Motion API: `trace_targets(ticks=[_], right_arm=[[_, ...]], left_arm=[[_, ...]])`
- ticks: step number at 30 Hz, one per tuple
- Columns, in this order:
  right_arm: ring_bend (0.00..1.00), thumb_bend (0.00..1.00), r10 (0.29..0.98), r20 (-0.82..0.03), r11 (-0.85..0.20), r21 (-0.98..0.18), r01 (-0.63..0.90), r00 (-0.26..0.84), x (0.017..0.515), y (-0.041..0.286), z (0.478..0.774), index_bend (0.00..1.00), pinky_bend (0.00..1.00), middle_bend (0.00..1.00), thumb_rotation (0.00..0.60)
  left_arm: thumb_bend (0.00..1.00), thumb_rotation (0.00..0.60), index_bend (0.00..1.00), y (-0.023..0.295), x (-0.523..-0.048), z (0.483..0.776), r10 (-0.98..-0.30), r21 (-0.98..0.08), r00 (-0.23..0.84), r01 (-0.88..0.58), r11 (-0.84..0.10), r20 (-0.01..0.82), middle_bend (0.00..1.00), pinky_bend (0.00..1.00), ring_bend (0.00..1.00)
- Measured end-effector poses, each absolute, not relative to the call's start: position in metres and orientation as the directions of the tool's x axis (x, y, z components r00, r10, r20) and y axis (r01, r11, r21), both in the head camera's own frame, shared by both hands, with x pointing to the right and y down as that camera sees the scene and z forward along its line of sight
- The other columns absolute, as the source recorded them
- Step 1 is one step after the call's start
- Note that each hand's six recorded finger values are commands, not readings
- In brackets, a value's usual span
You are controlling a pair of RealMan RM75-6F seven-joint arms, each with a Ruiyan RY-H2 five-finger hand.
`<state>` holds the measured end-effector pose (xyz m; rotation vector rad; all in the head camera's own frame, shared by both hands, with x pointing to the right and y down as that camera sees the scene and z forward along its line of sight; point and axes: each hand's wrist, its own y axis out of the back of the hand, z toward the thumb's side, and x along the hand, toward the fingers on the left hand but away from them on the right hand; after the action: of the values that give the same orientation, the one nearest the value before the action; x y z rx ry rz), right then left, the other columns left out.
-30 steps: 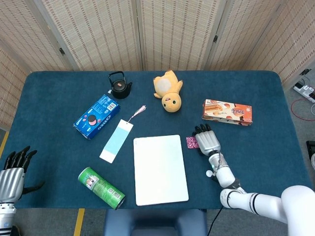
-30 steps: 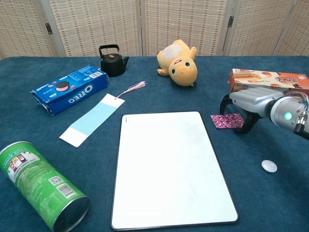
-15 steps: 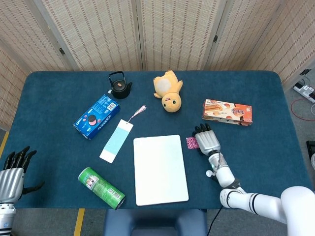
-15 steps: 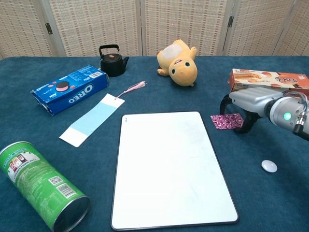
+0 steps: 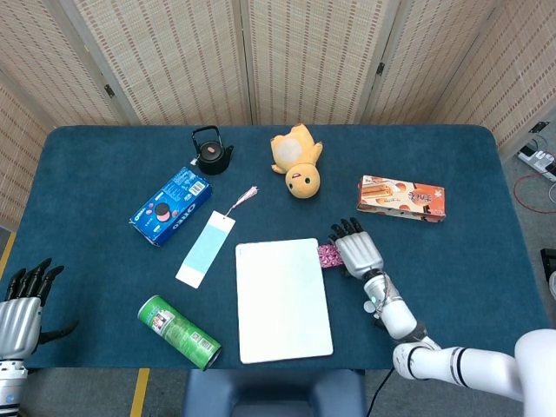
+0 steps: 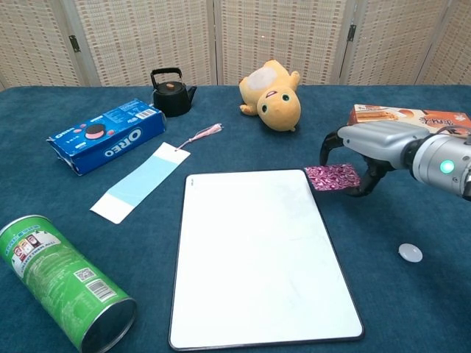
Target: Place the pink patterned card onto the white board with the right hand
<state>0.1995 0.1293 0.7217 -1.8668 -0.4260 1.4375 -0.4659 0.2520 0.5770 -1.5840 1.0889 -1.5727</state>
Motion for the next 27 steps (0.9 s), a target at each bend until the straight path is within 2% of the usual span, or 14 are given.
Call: trace_targets(ticks=[5, 16, 19, 23, 27], right_arm=[[0.02, 0.35, 0.612, -0.675, -0.670, -0.720, -0.184, 0.413, 0.168, 0.141, 0.709, 0.32, 0.00, 0.16, 0.600], [0.03, 0.35, 0.517, -0.677, -0.655, -0.707, -0.266, 0.524, 0.112, 0.173, 0.709, 0.32, 0.00, 0.16, 0.600], [0.05, 0.35, 0.506, -0.682, -0.656, -0.702, -0.278, 0.528, 0.108, 0.177, 0.710, 0.25, 0.00, 0.15, 0.600], [0.06, 0.35, 0.507, -0.679, -0.653, -0.705, -0.277, 0.530, 0.109, 0.177, 0.708, 0.10, 0.00, 0.15, 0.600], [0.07, 0.35, 0.522, -0.666, -0.646, -0.717, -0.263, 0.533, 0.116, 0.174, 0.699, 0.05, 0.00, 0.15, 0.600]], left_arm=[[0.15, 0.600, 0.15, 0.253, -0.467, 0.576, -0.888, -0.887, -0.065, -0.115, -0.447, 0.456, 0.07, 0.00, 0.13], [0.15, 0.600, 0.15, 0.258, -0.474, 0.576, -0.886, -0.886, -0.080, -0.121, -0.447, 0.458, 0.07, 0.00, 0.13], [0.15, 0.600, 0.15, 0.259, -0.476, 0.575, -0.885, -0.886, -0.083, -0.124, -0.446, 0.457, 0.07, 0.00, 0.13], [0.15, 0.600, 0.15, 0.259, -0.477, 0.576, -0.886, -0.886, -0.083, -0.124, -0.446, 0.457, 0.07, 0.00, 0.13], [0.15, 0.600, 0.15, 0.258, -0.474, 0.577, -0.887, -0.886, -0.074, -0.124, -0.446, 0.456, 0.07, 0.00, 0.13]])
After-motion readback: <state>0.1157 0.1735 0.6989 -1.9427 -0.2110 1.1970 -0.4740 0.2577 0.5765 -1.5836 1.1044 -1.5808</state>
